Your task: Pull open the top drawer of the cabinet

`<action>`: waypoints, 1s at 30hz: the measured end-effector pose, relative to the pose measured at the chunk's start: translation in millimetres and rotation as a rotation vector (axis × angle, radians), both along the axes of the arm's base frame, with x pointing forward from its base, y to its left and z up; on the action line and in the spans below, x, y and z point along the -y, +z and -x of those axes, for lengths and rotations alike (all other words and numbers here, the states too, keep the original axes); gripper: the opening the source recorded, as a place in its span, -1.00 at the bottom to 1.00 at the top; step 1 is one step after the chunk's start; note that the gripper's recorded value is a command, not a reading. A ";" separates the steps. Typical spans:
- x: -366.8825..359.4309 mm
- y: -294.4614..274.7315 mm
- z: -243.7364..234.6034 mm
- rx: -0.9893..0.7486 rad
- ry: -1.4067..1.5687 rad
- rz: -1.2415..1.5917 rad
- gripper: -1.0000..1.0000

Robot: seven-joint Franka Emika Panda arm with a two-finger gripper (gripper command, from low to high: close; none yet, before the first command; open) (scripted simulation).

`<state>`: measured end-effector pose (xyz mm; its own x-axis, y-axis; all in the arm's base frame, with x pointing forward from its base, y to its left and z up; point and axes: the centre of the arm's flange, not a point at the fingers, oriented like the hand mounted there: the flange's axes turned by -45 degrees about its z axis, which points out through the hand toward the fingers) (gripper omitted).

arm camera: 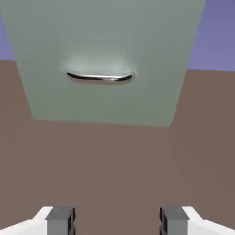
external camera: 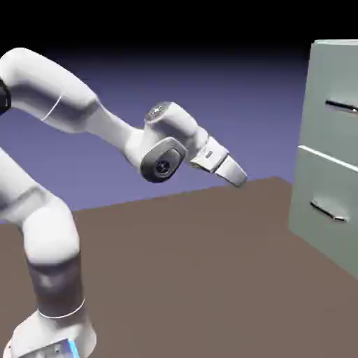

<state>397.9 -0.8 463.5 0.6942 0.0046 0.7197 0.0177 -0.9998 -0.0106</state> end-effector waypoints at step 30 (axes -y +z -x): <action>114.9 31.8 -176.9 0.200 -0.619 -0.838 0.00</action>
